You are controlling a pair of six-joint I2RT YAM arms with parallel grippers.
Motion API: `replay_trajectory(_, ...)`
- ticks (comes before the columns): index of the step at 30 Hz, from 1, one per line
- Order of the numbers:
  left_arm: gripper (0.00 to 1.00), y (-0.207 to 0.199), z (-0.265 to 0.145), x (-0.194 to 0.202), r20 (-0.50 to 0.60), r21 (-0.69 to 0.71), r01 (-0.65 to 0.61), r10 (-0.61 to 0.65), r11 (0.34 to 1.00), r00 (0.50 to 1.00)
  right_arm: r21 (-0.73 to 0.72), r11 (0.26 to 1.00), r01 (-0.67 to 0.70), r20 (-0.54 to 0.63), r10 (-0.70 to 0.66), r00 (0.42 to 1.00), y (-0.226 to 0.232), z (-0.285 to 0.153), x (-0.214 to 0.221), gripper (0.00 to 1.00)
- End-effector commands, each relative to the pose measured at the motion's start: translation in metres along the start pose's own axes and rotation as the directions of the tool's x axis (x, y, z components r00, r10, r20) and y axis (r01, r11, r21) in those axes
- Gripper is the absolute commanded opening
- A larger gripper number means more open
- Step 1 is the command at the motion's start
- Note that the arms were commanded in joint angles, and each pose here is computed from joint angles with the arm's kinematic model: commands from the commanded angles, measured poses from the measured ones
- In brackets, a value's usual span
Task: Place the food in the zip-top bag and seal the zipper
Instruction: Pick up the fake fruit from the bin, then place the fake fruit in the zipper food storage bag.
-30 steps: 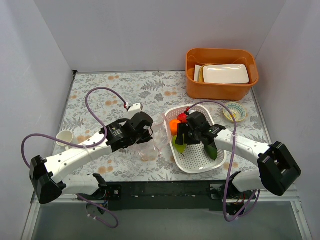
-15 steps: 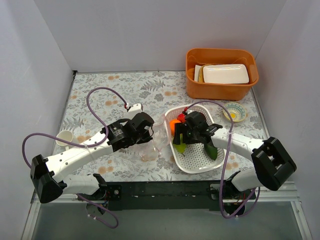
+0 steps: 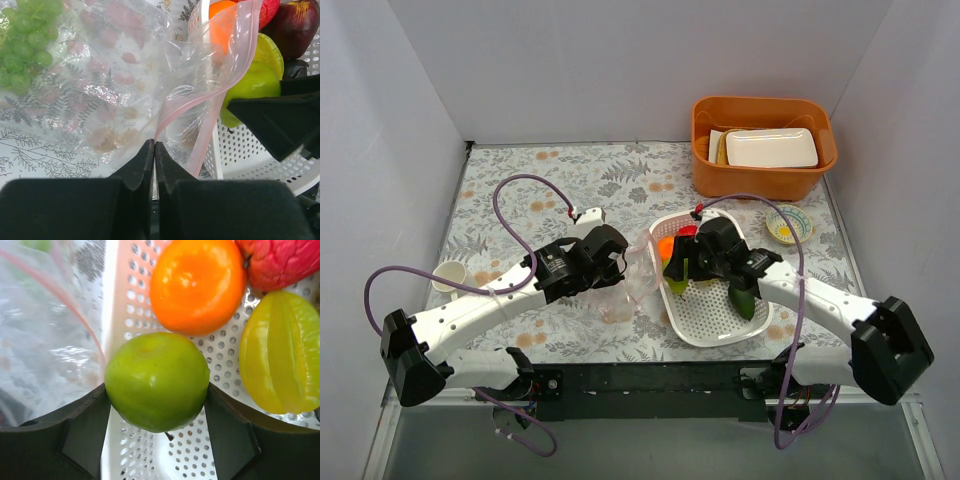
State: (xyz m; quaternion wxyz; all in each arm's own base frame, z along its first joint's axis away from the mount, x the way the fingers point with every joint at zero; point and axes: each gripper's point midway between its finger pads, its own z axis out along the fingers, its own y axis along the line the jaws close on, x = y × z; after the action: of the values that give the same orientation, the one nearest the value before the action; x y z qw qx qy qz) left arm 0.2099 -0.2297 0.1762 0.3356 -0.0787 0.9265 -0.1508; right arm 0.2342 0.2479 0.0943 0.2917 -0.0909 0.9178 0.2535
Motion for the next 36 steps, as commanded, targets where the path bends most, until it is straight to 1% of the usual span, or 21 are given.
replay_trajectory(1, 0.00, -0.007, -0.007, -0.014, 0.034, 0.017, 0.019, -0.020, 1.000, 0.999, -0.025, 0.999, -0.026, 0.112, 0.029, 0.993, 0.009, -0.029, -0.023, 0.34)
replay_trajectory(8, 0.00, -0.018, -0.006, -0.018, 0.034, 0.044, 0.007, -0.008, 0.999, 0.999, -0.160, 0.986, -0.055, 0.243, 0.093, 0.966, 0.038, -0.065, -0.052, 0.34)
replay_trajectory(10, 0.00, -0.022, -0.006, -0.019, 0.033, 0.053, 0.008, -0.010, 0.999, 0.999, -0.242, 0.969, -0.042, 0.242, 0.102, 0.965, 0.055, -0.072, -0.056, 0.34)
replay_trajectory(12, 0.00, -0.025, -0.007, -0.021, 0.035, 0.064, 0.009, -0.011, 0.998, 0.999, -0.292, 0.956, -0.036, 0.251, 0.113, 0.961, 0.066, -0.075, -0.062, 0.34)
replay_trajectory(13, 0.00, -0.028, -0.007, -0.021, 0.034, 0.072, 0.010, -0.012, 0.997, 0.999, -0.326, 0.945, -0.028, 0.240, 0.111, 0.964, 0.075, -0.077, -0.062, 0.33)
replay_trajectory(16, 0.00, -0.033, -0.009, -0.025, 0.042, 0.090, 0.014, -0.017, 0.996, 0.999, -0.366, 0.930, -0.024, 0.216, 0.110, 0.970, 0.090, -0.072, -0.063, 0.33)
replay_trajectory(18, 0.00, -0.036, -0.010, -0.027, 0.040, 0.100, 0.014, -0.019, 0.995, 0.999, -0.368, 0.929, -0.037, 0.191, 0.115, 0.975, 0.092, -0.064, -0.060, 0.33)
replay_trajectory(19, 0.00, -0.038, -0.011, -0.027, 0.041, 0.107, 0.014, -0.018, 0.994, 0.999, -0.398, 0.917, -0.025, 0.204, 0.115, 0.972, 0.100, -0.064, -0.064, 0.33)
replay_trajectory(22, 0.00, -0.042, -0.012, -0.027, 0.033, 0.121, 0.012, -0.017, 0.993, 0.999, -0.419, 0.908, -0.032, 0.183, 0.119, 0.976, 0.106, -0.055, -0.061, 0.33)
replay_trajectory(26, 0.00, -0.044, -0.013, -0.024, 0.019, 0.144, 0.005, -0.008, 0.989, 1.000, -0.411, 0.911, -0.034, 0.147, 0.103, 0.984, 0.110, -0.040, -0.063, 0.33)
replay_trajectory(28, 0.00, -0.047, -0.016, -0.021, 0.011, 0.174, -0.006, 0.004, 0.985, 1.000, -0.423, 0.906, -0.014, 0.149, 0.085, 0.985, 0.118, -0.039, -0.071, 0.33)
replay_trajectory(29, 0.00, -0.048, -0.016, -0.020, 0.009, 0.183, -0.009, 0.008, 0.983, 1.000, -0.409, 0.912, -0.021, 0.125, 0.079, 0.989, 0.116, -0.030, -0.069, 0.33)
replay_trajectory(30, 0.00, -0.052, -0.020, -0.020, 0.002, 0.211, -0.007, 0.007, 0.977, 1.000, -0.423, 0.906, -0.012, 0.134, 0.076, 0.988, 0.124, -0.032, -0.079, 0.33)
replay_trajectory(32, 0.00, -0.050, -0.019, -0.014, -0.009, 0.226, -0.026, 0.029, 0.974, 1.000, -0.414, 0.910, -0.003, 0.102, 0.050, 0.993, 0.127, -0.021, -0.079, 0.33)
replay_trajectory(35, 0.00, -0.049, -0.021, -0.008, -0.018, 0.255, -0.035, 0.041, 0.966, 0.999, -0.436, 0.900, 0.000, 0.080, 0.038, 0.996, 0.137, -0.016, -0.083, 0.33)
replay_trajectory(36, 0.00, -0.049, -0.022, -0.009, -0.015, 0.256, -0.034, 0.039, 0.966, 0.999, -0.452, 0.892, 0.007, 0.092, 0.039, 0.995, 0.142, -0.016, -0.087, 0.34)
